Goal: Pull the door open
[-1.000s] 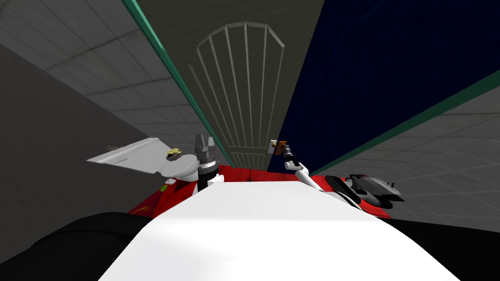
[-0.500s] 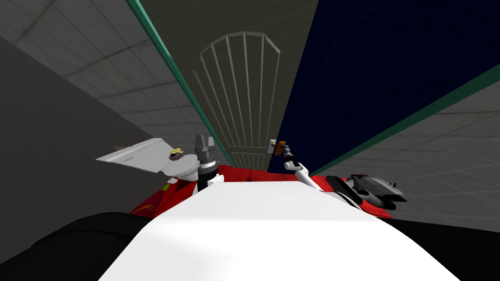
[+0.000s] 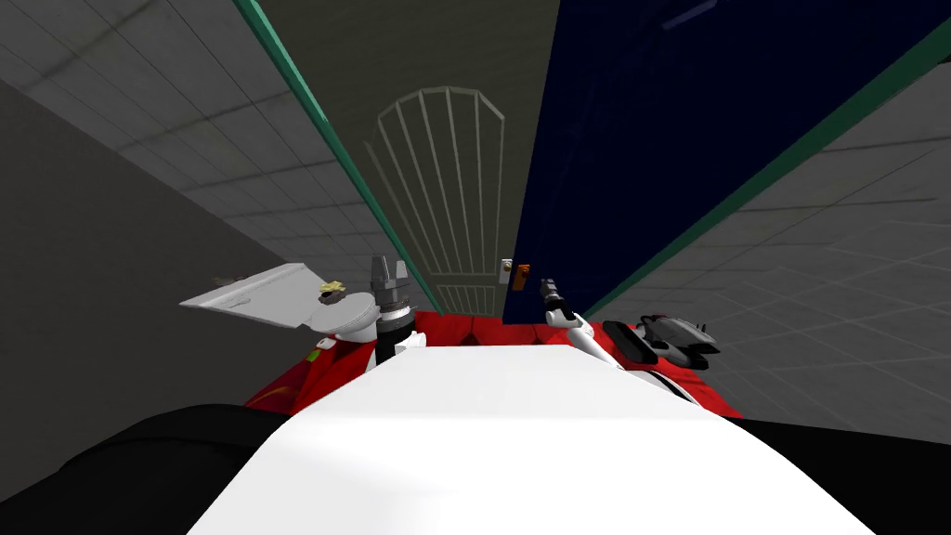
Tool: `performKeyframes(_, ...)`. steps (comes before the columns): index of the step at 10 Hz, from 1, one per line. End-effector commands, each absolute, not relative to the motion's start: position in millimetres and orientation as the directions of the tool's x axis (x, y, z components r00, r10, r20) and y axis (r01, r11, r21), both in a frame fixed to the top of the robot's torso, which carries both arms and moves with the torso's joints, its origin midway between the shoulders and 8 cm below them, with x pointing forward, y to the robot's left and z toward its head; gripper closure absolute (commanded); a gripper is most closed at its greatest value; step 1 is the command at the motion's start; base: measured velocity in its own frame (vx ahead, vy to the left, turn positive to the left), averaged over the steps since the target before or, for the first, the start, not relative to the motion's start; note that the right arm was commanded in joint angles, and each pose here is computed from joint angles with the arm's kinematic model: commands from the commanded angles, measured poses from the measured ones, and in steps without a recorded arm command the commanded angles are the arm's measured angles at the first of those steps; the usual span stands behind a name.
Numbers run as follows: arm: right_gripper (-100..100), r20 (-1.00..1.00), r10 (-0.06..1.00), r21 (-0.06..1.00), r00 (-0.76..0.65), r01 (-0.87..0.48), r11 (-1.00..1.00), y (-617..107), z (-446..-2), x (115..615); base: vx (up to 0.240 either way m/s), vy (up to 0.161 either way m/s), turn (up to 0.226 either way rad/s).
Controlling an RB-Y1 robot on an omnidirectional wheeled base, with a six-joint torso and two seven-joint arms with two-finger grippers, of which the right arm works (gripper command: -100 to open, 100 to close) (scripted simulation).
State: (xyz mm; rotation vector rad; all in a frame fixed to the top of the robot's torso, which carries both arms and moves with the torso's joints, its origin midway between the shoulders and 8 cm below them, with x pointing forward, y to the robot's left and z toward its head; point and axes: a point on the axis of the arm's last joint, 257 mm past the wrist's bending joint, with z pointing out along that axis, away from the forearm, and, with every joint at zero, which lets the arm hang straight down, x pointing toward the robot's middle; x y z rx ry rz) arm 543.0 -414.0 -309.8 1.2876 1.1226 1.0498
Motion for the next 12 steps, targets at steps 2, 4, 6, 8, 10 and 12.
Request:
performKeyframes(2, -100, -0.018, 0.992, 1.0, 0.123, 0.02, 0.015, -391.5, -303.6, 550.0, -0.202, 0.02, 0.088)
performKeyframes(4, -100, -0.008, 0.996, 1.0, 0.093, 0.009, 0.008, -374.8, -299.7, 553.7, -0.19, 0.046, 0.072)
performKeyframes(6, -100, -0.001, 0.998, 1.0, 0.067, 0.001, 0.001, -360.8, -296.5, 556.3, -0.189, 0.046, 0.065)
performKeyframes(8, -100, -0.019, 0.993, 0.999, 0.118, 0.03, 0.015, -392.5, -309.6, 544.4, -0.026, -0.051, -0.09)
performKeyframes(10, -100, -0.025, 0.991, 0.999, 0.134, 0.038, 0.02, -402.2, -313.3, 540.4, 0.117, -0.133, -0.1)
performKeyframes(12, -100, -0.024, 0.991, 0.999, 0.134, 0.033, 0.019, -400.3, -311.7, 542.4, 0.182, -0.063, 0.056)
